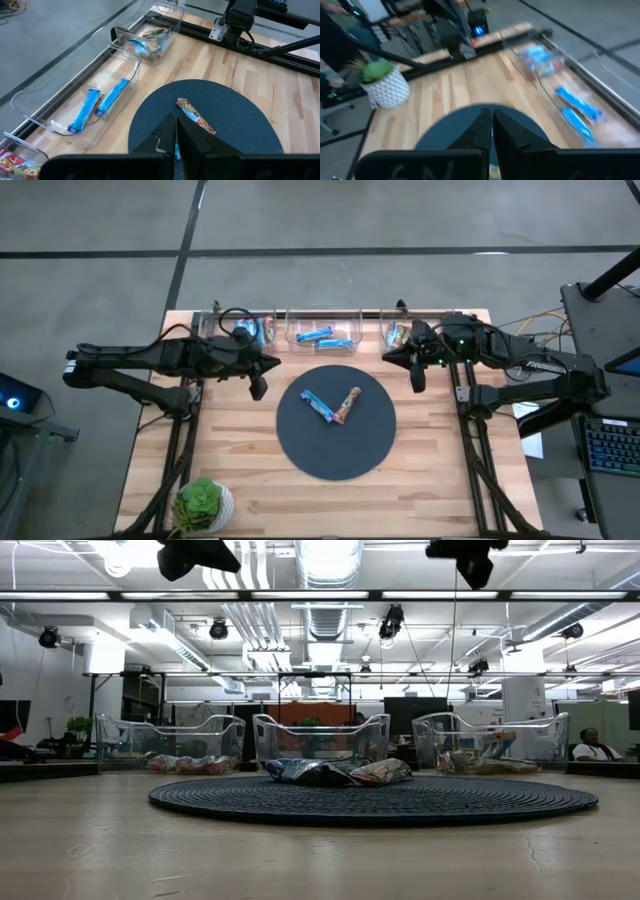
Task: Pick and place Granola Bars by type
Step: Put the red granola bar into the left transparent bin
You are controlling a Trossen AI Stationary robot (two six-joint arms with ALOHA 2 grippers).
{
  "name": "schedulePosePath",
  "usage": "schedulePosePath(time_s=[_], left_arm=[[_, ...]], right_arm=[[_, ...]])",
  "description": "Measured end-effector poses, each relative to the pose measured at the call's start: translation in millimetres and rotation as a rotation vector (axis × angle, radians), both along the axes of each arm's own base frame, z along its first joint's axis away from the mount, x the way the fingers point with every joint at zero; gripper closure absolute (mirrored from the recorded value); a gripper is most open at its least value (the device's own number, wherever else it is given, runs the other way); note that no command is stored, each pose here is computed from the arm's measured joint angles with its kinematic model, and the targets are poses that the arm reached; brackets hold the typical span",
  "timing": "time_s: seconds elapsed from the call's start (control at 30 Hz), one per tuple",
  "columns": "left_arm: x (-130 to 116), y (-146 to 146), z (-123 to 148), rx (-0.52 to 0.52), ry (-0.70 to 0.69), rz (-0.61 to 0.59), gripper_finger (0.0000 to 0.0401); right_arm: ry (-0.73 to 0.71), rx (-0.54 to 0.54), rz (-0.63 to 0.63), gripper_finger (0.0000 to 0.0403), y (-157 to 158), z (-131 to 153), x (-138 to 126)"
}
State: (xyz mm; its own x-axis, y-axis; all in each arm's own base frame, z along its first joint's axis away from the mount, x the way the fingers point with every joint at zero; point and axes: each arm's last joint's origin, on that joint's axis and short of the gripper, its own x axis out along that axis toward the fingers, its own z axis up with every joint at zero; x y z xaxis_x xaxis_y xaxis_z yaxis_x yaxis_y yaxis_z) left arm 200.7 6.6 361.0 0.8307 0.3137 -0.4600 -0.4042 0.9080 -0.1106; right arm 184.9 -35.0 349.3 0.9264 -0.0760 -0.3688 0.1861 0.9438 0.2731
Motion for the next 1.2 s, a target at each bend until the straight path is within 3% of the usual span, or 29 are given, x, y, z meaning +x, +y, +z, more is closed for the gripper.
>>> schedulePosePath(time_s=[0.33, 0.6, 0.8, 0.97, 1.2], left_arm=[[-7, 0, 4, 0.04, -0.003, -0.021, 0.0401], [-8, 0, 4, 0.04, -0.006, -0.021, 0.0401], [-8, 0, 4, 0.04, 0.0, -0.021, 0.0401], [-8, 0, 3, 0.04, 0.005, -0.021, 0.0401], [-8, 0, 3, 0.04, 0.007, -0.022, 0.0401]], right_arm=[[-0.086, -0.008, 0.094, 0.0394, 19, 8, 7], [-0.118, 0.042, 0.15, 0.0394, 30, 4, 30], [-0.074, 0.071, 0.156, 0.0394, 30, 0, 51], [-0.017, 0.021, 0.19, 0.0394, 30, 4, 68], [0.176, -0.057, 0.235, 0.0394, 29, 16, 81]])
